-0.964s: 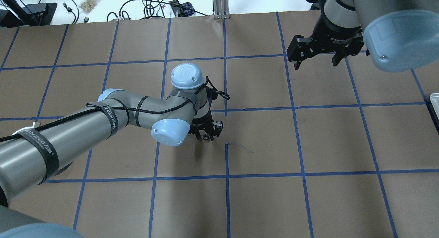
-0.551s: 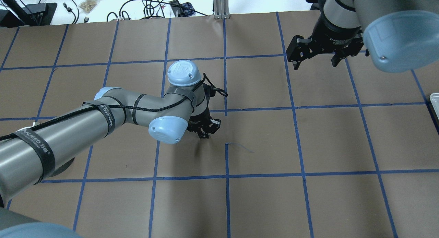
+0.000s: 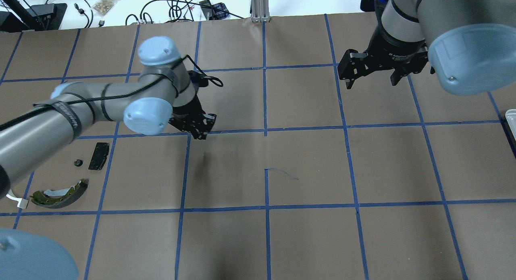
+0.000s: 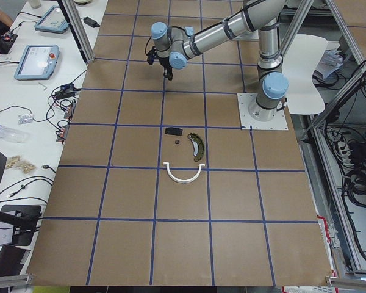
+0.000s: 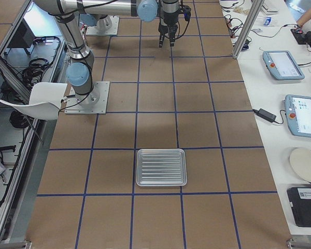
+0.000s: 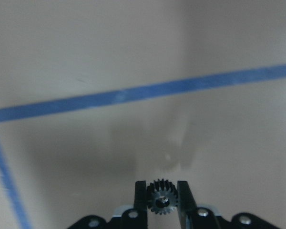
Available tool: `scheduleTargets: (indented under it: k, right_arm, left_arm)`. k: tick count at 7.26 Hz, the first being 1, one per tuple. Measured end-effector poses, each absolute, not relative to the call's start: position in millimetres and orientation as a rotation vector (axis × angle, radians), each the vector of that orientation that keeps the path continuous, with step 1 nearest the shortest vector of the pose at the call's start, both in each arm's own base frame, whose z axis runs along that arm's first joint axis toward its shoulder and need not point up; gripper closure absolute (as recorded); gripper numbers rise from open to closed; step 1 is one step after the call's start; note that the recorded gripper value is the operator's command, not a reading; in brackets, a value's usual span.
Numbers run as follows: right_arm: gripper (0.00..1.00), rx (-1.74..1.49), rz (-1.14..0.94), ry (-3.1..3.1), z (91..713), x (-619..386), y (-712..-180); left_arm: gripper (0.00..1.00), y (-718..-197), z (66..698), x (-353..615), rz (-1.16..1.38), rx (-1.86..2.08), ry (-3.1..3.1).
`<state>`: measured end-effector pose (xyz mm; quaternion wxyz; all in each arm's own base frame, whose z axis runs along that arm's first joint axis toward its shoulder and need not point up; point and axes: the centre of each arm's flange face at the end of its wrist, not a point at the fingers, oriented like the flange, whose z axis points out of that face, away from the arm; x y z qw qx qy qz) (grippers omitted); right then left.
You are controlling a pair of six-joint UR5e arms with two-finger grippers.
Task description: Place bearing gear from tray to pile
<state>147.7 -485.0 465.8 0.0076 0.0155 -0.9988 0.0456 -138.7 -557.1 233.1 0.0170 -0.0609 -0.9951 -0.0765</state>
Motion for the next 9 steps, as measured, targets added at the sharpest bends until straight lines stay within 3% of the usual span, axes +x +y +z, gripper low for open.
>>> scheduleTargets:
  k: [3, 6, 9]
  right_arm:
    - [0.00, 0.040, 0.135, -3.114, 473.4, 144.8, -474.2]
    - [0.00, 0.020, 0.143, -3.085, 486.6, 131.4, -480.2]
    - [0.00, -0.008, 0.154, -3.095, 493.5, 123.0, -490.5]
  left_arm:
    - [1.00, -577.6, 274.7, 43.4, -0.295, -0.314, -3.120]
    - [1.00, -538.9, 258.4, 223.8, -0.287, -0.340, -3.063]
    - [1.00, -526.5, 227.6, 264.9, -0.306, -0.336, -3.022]
